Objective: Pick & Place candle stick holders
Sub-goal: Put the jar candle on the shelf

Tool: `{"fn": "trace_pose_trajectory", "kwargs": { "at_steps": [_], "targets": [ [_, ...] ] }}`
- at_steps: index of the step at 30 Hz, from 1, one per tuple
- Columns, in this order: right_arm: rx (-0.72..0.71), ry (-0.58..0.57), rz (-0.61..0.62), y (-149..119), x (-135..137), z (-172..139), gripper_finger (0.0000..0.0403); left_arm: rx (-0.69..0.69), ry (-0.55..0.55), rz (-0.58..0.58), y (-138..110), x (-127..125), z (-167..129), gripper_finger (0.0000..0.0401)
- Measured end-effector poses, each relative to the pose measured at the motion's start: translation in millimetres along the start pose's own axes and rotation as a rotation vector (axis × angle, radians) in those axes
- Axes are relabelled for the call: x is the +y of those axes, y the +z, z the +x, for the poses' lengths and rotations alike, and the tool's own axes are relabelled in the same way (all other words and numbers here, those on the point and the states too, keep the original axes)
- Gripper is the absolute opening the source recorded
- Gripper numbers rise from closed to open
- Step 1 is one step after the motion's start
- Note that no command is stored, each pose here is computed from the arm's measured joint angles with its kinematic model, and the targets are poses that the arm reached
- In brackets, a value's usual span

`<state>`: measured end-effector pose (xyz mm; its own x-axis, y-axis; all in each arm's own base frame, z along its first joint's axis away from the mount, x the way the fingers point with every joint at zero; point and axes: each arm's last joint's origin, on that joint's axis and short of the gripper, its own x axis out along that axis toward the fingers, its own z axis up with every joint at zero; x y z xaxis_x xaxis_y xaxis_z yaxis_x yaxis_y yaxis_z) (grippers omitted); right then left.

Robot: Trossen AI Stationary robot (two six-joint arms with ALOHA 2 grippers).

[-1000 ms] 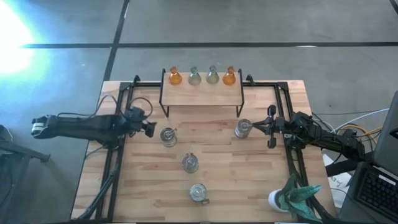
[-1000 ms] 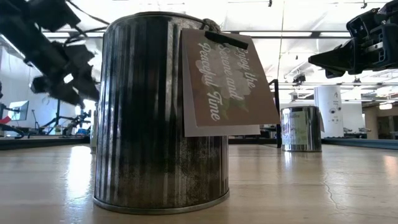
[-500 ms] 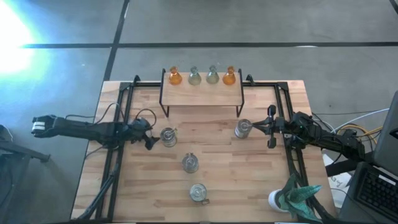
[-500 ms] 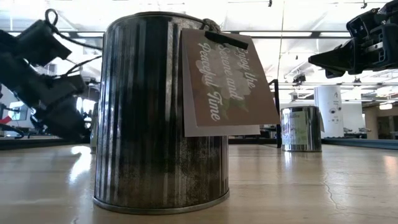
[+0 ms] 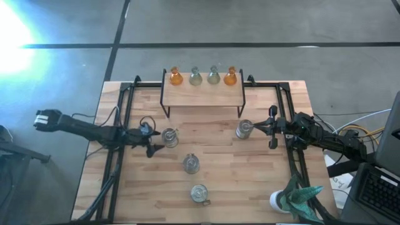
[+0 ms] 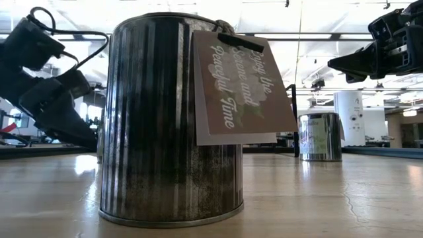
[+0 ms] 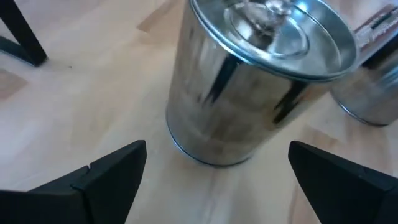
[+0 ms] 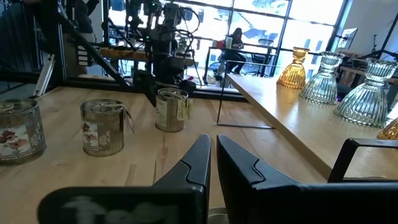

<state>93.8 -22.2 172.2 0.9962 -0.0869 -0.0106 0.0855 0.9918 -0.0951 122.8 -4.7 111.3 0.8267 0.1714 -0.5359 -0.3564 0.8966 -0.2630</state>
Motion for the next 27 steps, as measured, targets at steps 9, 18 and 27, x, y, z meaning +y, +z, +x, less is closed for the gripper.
{"fn": "trace_pose_trajectory", "kwargs": {
  "at_steps": [9, 18, 27],
  "targets": [
    [0.000, 0.000, 0.000, 0, 0, 0, 0.0022, -0.053, -0.021, 0.079, 5, -4, 5, 0.0400],
    [0.000, 0.000, 0.000, 0, 0, 0, 0.0022, -0.055, -0.060, 0.113, 6, -8, 12, 0.0400],
    [0.000, 0.000, 0.000, 0, 0, 0, 0.0022, 0.009, -0.026, 0.274, 6, -9, 21, 0.0399]
  ]
}}
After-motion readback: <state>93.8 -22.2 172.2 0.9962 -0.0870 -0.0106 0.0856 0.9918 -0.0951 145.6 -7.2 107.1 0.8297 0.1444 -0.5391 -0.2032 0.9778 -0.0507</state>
